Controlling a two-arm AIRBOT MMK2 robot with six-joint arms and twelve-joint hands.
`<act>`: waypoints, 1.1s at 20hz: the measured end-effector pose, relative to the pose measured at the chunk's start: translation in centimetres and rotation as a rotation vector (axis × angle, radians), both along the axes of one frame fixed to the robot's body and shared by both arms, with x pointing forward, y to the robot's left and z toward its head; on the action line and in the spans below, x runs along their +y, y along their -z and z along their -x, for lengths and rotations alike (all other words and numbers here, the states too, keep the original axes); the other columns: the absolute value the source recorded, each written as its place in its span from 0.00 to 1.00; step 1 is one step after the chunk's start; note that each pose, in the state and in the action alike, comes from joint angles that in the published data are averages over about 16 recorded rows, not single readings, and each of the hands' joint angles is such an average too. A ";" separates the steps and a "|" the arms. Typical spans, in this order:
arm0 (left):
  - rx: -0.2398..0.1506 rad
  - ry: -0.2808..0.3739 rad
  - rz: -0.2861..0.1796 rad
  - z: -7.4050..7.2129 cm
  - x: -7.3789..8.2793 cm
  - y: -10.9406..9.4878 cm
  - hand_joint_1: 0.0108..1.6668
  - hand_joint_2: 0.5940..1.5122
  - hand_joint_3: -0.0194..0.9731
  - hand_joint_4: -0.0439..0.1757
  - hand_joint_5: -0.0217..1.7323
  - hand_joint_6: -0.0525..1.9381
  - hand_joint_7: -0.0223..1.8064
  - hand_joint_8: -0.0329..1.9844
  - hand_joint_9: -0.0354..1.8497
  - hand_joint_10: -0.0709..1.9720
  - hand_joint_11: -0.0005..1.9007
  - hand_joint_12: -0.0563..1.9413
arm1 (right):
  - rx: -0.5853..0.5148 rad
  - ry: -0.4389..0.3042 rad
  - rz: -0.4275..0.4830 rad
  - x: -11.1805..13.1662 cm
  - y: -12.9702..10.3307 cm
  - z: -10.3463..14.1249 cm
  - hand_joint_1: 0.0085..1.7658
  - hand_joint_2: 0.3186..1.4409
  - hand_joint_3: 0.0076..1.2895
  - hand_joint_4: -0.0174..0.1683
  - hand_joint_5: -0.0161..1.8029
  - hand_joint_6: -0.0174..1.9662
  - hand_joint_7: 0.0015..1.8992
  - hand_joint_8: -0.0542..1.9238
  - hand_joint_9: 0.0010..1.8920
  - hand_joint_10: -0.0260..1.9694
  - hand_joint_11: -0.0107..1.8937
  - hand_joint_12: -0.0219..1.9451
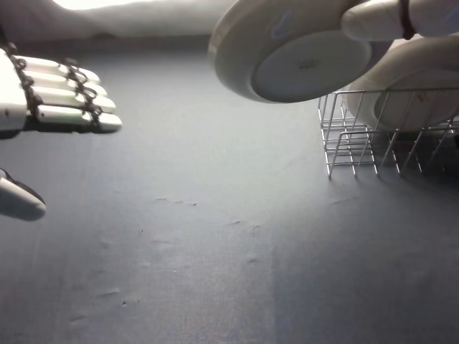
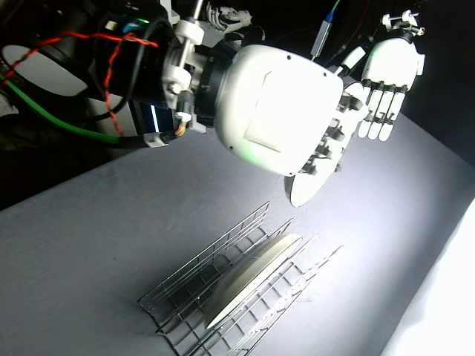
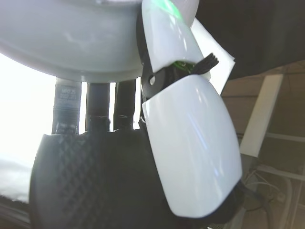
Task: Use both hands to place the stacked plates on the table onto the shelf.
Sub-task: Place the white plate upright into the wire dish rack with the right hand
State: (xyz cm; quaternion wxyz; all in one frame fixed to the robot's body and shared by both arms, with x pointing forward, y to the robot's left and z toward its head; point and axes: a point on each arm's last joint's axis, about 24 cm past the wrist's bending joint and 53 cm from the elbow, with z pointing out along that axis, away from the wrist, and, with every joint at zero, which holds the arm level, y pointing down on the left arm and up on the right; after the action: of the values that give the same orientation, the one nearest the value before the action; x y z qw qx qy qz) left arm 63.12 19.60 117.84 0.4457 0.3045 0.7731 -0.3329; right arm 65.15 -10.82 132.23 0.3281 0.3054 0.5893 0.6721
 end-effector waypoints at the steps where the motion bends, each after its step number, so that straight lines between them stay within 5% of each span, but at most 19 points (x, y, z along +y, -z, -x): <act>1: 0.002 -0.003 -0.001 -0.1 0.1 0.0 0.00 0.56 0.04 0.20 0.02 0.03 0.02 0.02 0.03 0.04 0.01 0.03 | 0.005 0.003 0.003 -0.2 0.1 0.1 0.78 0.69 0.00 0.05 0.44 0.58 0.48 0.56 0.46 0.60 0.39 0.68; 22: 0.012 0.003 0.002 0.0 0.0 0.0 0.00 0.56 0.04 0.20 0.03 0.03 0.02 0.02 0.03 0.04 0.01 0.03 | 0.060 0.002 0.032 -0.9 1.3 0.6 0.79 0.69 0.00 0.05 0.44 0.58 0.49 0.52 0.46 0.60 0.39 0.69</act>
State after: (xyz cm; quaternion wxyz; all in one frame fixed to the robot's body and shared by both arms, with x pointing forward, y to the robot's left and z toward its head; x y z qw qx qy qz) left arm 63.13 19.64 117.83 0.4409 0.3033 0.7750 -0.3361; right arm 64.59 -11.76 130.95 0.3159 0.3206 0.6094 0.6527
